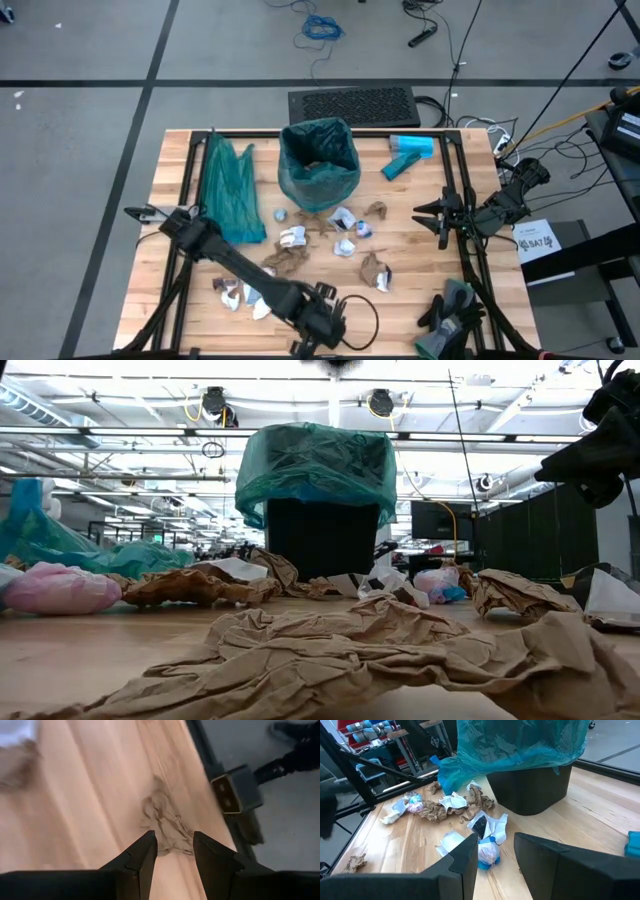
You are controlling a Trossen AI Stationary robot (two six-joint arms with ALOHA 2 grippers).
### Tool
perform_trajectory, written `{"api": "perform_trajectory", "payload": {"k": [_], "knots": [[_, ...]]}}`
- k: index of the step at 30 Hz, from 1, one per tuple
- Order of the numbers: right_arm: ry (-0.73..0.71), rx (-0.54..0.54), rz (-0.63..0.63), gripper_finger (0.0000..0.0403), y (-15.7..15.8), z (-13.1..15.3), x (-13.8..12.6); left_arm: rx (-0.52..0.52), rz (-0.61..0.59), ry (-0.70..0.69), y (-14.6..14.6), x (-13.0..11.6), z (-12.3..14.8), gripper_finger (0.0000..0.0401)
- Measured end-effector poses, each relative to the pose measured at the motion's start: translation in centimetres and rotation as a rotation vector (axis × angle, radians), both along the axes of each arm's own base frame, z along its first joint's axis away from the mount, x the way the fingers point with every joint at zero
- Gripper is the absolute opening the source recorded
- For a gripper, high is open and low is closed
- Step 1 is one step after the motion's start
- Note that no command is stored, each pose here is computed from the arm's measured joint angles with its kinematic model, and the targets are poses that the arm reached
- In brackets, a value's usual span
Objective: Place trash/remove bag and relplace
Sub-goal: Put the brown napkin into the blue trash bag inside the black trash bin
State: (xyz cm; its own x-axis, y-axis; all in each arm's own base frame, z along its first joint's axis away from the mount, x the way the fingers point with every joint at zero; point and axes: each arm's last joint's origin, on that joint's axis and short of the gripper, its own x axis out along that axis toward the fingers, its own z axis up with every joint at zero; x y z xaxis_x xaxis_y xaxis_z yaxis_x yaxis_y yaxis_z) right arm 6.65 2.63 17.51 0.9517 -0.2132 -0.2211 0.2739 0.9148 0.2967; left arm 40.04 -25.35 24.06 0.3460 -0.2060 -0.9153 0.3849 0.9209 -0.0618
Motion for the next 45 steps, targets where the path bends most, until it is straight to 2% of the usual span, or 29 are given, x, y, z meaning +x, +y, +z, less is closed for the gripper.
{"api": "perform_trajectory", "payload": {"k": [8, 12, 15, 17, 19, 21, 23, 26, 30, 33, 36, 41, 45], "knots": [[0.0, 0.0, 0.0, 0.012, 0.0, 0.0, 0.0, 0.043, 0.117, 0.079, -0.4, 1.5, -5.2, 0.0135], [0.0, 0.0, 0.0, 0.012, 0.0, 0.0, 0.0, 0.022, 0.126, 0.068, -0.4, 2.4, -6.8, 0.0135], [0.0, 0.0, 0.0, 0.012, 0.0, 0.0, 0.0, 0.004, 0.181, 0.079, -0.5, 2.9, -8.1, 0.013], [0.0, 0.0, 0.0, 0.012, 0.0, 0.0, 0.0, -0.017, 0.244, 0.093, -0.4, 3.0, -8.5, 0.0112], [0.0, 0.0, 0.0, 0.012, 0.0, 0.0, 0.0, -0.039, 0.293, 0.102, -0.4, 3.1, -8.4, 0.0076], [0.0, 0.0, 0.0, 0.012, 0.0, 0.0, 0.0, -0.057, 0.292, 0.114, -0.4, 3.1, -8.4, 0.0028], [0.0, 0.0, 0.0, 0.012, 0.0, 0.0, 0.0, -0.079, 0.292, 0.112, -0.6, 3.2, -7.8, 0.0011], [0.0, 0.0, 0.0, 0.012, 0.0, 0.0, 0.0, -0.118, 0.319, 0.071, -0.7, 3.2, -5.6, 0.0005], [0.0, 0.0, 0.0, 0.012, 0.0, 0.0, 0.0, -0.163, 0.406, -0.033, 0.0, 3.4, -1.4, 0.0003], [0.0, 0.0, 0.0, 0.012, 0.0, 0.0, 0.0, -0.154, 0.446, -0.091, 1.3, 3.2, 1.7, 0.0003], [0.0, 0.0, 0.0, 0.012, 0.0, 0.0, 0.0, -0.089, 0.512, -0.164, 3.3, 2.1, 5.6, 0.0002], [0.0, 0.0, 0.0, 0.012, 0.0, 0.0, 0.0, 0.024, 0.628, -0.298, 7.4, -1.1, 12.1, 0.0001], [0.0, 0.0, 0.001, 0.012, 0.0, 0.0, 0.0, 0.076, 0.744, -0.386, 11.9, -3.7, 16.5, 0.0001]]}}
